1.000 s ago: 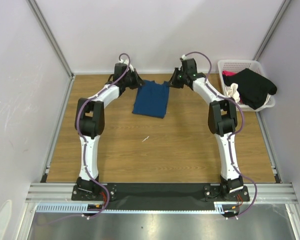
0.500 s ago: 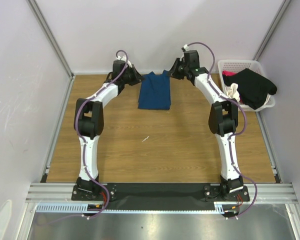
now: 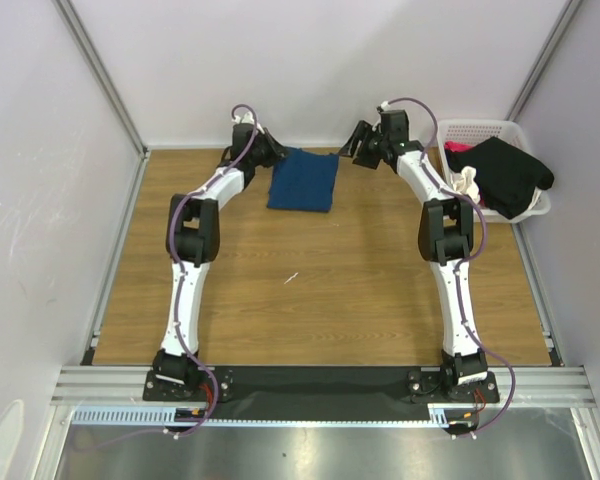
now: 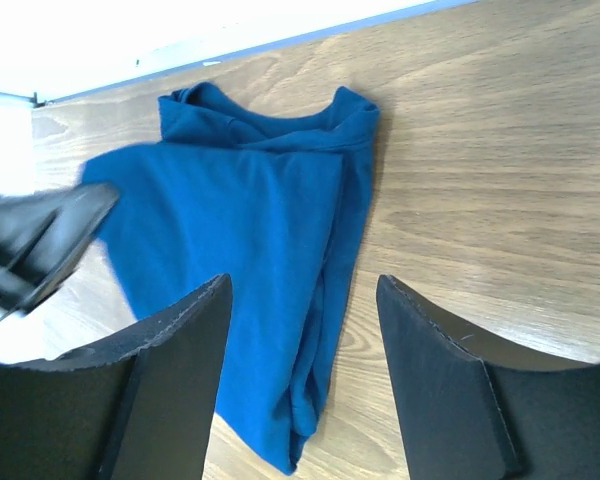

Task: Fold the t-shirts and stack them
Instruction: Neatly place the folded tshirt to the corner

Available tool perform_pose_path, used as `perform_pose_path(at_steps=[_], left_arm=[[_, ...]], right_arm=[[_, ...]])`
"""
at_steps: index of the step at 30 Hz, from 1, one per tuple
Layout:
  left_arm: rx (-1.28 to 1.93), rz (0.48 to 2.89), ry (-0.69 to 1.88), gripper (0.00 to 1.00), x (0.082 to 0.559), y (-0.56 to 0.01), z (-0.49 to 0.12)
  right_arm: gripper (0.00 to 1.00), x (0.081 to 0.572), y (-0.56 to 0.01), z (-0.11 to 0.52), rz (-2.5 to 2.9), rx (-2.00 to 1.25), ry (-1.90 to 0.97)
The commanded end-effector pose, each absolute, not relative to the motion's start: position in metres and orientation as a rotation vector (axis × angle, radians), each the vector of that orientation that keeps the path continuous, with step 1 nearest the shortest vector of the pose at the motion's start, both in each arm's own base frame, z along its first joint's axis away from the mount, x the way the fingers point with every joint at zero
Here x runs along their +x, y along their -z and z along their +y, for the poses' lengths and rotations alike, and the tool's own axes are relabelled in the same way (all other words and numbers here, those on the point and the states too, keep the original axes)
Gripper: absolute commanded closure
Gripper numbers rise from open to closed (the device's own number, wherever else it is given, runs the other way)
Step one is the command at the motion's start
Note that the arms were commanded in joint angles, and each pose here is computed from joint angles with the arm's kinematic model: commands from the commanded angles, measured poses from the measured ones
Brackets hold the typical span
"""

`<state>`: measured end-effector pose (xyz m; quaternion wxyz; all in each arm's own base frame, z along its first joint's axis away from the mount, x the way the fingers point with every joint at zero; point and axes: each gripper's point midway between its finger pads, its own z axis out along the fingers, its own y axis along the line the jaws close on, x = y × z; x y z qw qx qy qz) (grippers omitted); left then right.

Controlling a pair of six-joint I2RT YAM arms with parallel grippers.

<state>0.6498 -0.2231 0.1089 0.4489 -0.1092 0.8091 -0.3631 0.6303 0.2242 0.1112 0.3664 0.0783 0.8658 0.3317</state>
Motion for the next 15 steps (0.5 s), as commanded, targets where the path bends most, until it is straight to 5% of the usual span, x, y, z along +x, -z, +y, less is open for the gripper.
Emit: perform_pose_path(at_steps=[1,15], left_arm=[[-0.323,1.874,0.893,1.0,0.68,-0.137,-0.216],[-0.357,1.705,0.838,0.99,0.695,-0.172,-0.19]], right_arm=[[0.34,0.625,-0.137,0.235,2.186,0.136,-0.901],[0.39,0.61,-0.124,0.26,2.223,0.11,-0.957]])
